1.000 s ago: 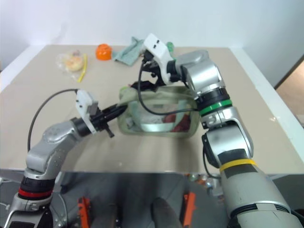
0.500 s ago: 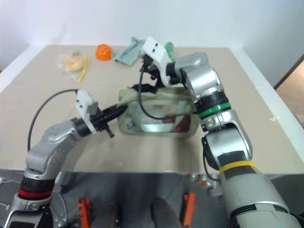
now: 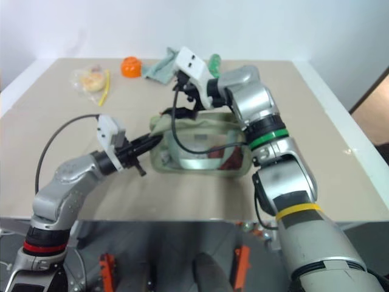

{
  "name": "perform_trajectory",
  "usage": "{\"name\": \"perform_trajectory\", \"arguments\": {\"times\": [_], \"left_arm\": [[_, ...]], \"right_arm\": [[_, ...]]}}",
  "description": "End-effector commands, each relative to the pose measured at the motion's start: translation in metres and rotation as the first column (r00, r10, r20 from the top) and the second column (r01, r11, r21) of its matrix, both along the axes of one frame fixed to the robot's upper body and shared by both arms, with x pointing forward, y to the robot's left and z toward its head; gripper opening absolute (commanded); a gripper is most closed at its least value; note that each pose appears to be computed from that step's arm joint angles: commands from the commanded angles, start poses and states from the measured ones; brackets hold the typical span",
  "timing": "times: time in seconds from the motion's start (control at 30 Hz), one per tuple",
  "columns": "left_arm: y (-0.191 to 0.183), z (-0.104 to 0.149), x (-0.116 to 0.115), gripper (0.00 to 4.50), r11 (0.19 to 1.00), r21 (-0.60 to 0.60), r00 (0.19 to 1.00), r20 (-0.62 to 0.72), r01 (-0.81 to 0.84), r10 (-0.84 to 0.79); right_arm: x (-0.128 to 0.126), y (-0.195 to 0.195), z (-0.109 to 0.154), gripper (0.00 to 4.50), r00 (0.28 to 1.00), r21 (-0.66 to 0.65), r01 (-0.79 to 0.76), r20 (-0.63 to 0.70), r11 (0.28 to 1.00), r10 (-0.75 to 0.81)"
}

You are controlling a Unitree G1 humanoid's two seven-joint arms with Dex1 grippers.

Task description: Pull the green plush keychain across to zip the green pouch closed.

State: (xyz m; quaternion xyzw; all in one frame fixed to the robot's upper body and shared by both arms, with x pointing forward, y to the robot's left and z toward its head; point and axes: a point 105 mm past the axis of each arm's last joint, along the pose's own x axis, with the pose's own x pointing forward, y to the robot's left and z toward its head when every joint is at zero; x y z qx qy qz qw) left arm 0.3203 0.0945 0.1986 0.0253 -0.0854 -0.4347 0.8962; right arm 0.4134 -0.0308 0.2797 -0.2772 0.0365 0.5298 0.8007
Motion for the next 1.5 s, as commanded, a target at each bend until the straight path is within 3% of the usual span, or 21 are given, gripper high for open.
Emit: {"name": "perform_trajectory", "arguments": {"times": [0.03, 0.33, 0.6, 1.13, 1.23, 1.5], "left_arm": [[-0.003, 0.011, -0.006, 0.00, 1.000, -0.013, 0.999, 0.042, 0.019, -0.018], [-0.004, 0.013, -0.005, 0.00, 1.000, -0.011, 0.999, 0.047, 0.022, -0.022], [-0.004, 0.026, -0.006, 0.00, 0.996, -0.084, 0.997, 0.071, 0.040, -0.034], [-0.004, 0.024, -0.009, 0.00, 0.994, -0.100, 0.999, 0.044, 0.032, -0.028], [-0.004, 0.022, -0.010, 0.00, 0.995, -0.092, 0.999, 0.042, 0.030, -0.027], [-0.003, 0.020, -0.009, 0.00, 0.996, -0.080, 0.999, 0.042, 0.025, -0.022]], "right_arm": [[0.004, -0.008, 0.025, 4.45, 0.998, 0.031, 0.022, 0.056, 0.999, -0.024], [0.009, -0.022, 0.014, 4.45, 0.996, -0.029, 0.030, 0.088, 0.999, -0.027], [-0.005, -0.004, -0.005, 4.45, 0.991, -0.088, -0.102, 0.076, 0.991, 0.108], [-0.011, 0.016, -0.013, 4.45, 0.981, -0.108, -0.177, 0.059, 0.978, 0.184], [-0.012, 0.018, -0.012, 3.62, 0.979, -0.093, -0.188, 0.057, 0.978, 0.194], [-0.014, 0.017, -0.008, 0.91, 0.979, -0.044, -0.199, 0.043, 0.979, 0.201]]}}
